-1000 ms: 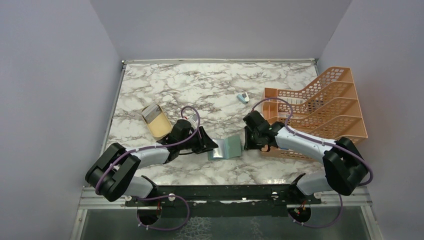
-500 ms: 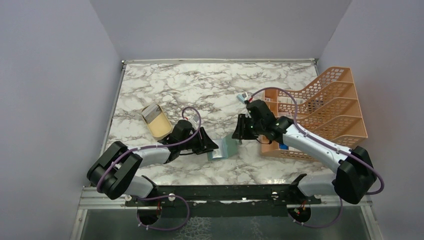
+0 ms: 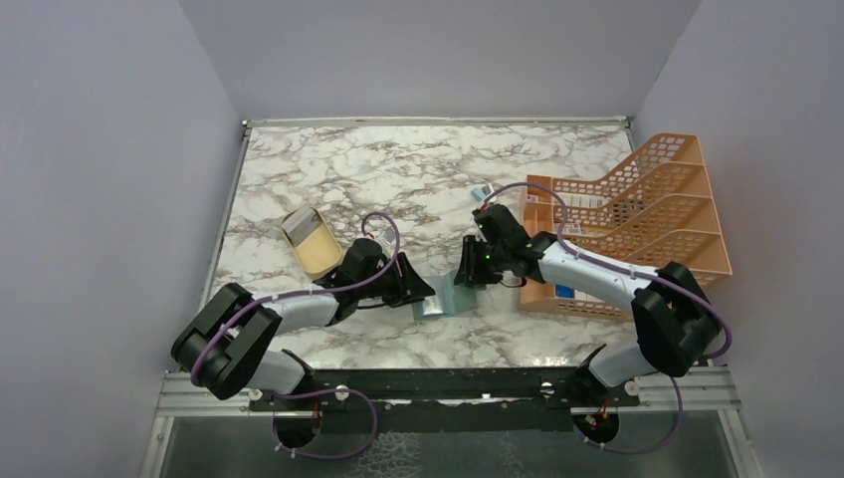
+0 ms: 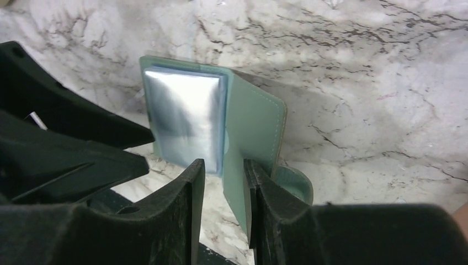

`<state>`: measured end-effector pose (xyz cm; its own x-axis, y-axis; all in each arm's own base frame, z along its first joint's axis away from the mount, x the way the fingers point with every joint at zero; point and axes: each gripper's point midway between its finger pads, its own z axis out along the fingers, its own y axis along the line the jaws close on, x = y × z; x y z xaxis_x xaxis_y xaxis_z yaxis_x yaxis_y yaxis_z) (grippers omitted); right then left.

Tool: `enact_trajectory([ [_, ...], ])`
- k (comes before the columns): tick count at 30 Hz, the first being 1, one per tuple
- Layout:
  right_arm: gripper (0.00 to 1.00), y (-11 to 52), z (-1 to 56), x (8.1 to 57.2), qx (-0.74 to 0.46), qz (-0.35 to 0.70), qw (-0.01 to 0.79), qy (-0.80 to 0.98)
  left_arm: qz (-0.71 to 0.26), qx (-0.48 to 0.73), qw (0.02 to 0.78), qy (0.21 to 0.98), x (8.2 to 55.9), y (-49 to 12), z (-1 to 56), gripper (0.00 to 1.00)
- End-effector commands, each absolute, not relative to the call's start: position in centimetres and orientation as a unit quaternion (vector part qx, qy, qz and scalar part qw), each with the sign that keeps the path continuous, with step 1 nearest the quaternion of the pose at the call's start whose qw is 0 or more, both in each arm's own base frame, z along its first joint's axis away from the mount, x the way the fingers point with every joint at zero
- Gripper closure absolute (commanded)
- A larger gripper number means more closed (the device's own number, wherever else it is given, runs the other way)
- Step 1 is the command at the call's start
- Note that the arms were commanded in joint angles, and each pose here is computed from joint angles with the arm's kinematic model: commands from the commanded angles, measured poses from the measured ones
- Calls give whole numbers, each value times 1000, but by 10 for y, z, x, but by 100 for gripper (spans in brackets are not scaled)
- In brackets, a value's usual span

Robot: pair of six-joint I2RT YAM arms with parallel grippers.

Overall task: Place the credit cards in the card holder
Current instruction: Open the card holder at the center of the board.

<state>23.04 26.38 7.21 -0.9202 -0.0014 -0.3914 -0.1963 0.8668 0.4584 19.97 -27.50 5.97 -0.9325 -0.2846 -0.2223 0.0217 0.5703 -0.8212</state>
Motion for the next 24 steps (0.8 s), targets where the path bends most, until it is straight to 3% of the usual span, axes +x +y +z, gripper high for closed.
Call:
enact_trajectory([
  [1,69,247,55,236,-44,206,208,955,-446,-71,196,870,208,-272,71,55],
  [9,71,236,29,221,-47,188,180,964,-369,-42,228,900,219,-253,70,49],
  [24,73,224,16,211,-37,179,178,967,-378,-42,206,902,217,-258,55,60],
])
